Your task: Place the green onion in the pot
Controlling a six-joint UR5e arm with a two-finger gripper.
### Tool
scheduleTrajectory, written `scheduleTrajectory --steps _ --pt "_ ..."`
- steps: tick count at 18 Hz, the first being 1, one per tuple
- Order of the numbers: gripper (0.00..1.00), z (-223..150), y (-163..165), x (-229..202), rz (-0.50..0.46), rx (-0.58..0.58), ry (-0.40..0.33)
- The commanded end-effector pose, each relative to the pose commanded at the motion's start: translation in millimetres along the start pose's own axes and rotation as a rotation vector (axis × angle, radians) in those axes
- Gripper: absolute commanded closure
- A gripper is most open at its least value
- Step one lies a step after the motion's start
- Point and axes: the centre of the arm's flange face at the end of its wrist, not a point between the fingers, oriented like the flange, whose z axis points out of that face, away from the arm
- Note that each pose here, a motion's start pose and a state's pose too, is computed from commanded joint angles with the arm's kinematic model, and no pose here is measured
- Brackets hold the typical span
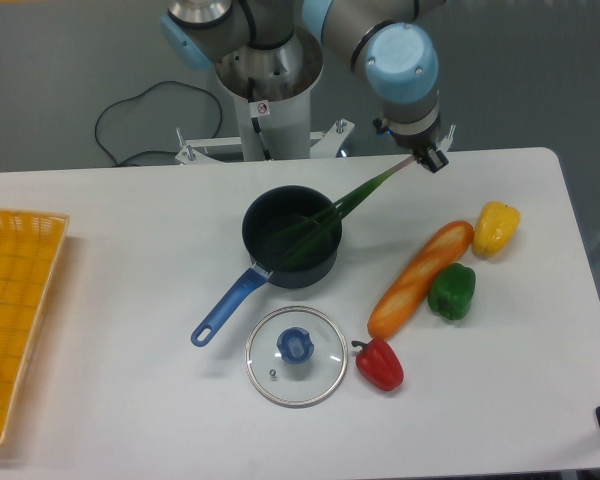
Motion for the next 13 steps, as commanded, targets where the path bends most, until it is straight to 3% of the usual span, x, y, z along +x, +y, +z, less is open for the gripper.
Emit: scheduleTrajectory --steps 7,13 --pt "1.00 2 -25 -5 -0.017 -0.007 -0.016" --pt "1.00 5 -22 -4 -0.012 -0.055 -0.019"
